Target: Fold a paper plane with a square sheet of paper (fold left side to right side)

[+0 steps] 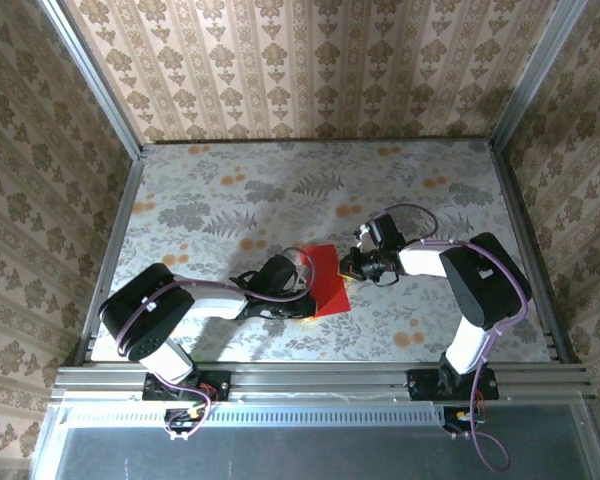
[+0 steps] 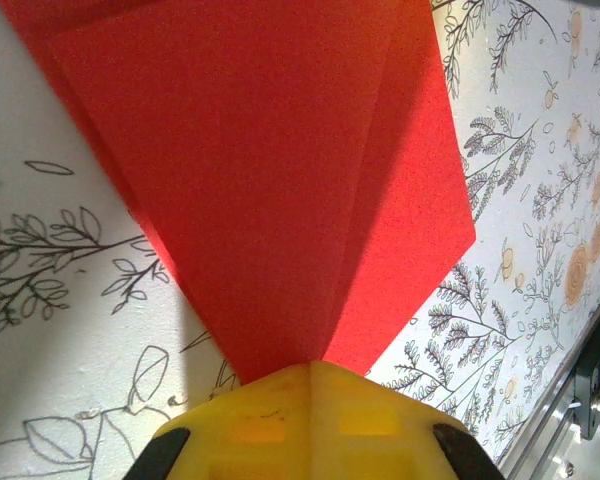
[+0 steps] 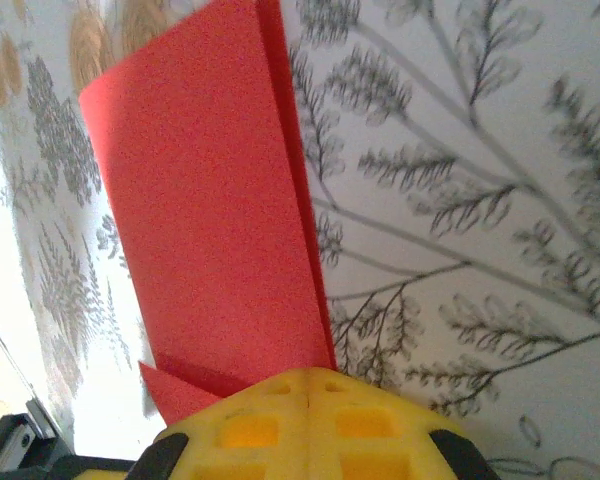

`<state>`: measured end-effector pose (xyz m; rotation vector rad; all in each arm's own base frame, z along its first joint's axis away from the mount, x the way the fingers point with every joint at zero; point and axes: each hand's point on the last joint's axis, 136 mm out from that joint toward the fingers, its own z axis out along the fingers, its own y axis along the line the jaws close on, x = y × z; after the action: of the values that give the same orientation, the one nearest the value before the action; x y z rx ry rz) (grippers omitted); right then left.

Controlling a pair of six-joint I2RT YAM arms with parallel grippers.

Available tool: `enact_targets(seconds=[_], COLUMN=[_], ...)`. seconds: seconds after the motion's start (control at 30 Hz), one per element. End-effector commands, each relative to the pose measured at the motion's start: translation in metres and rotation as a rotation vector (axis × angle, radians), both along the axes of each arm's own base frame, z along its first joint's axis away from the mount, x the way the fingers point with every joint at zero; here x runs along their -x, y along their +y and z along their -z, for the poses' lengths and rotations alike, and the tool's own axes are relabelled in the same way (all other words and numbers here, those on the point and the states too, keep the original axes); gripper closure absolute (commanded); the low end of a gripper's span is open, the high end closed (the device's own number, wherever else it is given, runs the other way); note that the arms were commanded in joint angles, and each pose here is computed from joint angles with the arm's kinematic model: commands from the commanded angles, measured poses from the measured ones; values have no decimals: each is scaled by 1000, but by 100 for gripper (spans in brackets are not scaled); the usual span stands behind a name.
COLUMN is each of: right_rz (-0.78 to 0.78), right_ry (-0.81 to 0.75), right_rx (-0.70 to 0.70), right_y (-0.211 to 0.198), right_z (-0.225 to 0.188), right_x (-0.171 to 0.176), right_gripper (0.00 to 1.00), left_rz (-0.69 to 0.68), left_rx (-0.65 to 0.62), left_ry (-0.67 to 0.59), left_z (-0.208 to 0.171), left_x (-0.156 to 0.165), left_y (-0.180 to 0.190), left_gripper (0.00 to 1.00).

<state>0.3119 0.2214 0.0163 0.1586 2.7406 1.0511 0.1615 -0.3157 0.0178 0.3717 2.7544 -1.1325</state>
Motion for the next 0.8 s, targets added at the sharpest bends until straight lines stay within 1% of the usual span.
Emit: enact_targets(seconds=[0.0,0.2,0.33,0.5,0.77], right_rz=[-1,-7,-38,-74,-50], right_ry=[7,-66,-79,-37,47], right_rx=[39,-8,-68,-79,16], right_y=[-7,-4,13,31,19], right_z=[4,-32,-44,-29,11], right_x=[-2,-3,11,27,35], right_gripper=[100,100,100,100,100], left_rz=[-20,-13,-13,-11,7], left_rx=[-152,-110,-100,-91,-59], left_ry=[89,63,48,41,32], left_z=[36,23,16,12,0], left_x=[22,15,11,7,1], left_y=[33,23,20,18,9], left_gripper=[100,100,100,100,100])
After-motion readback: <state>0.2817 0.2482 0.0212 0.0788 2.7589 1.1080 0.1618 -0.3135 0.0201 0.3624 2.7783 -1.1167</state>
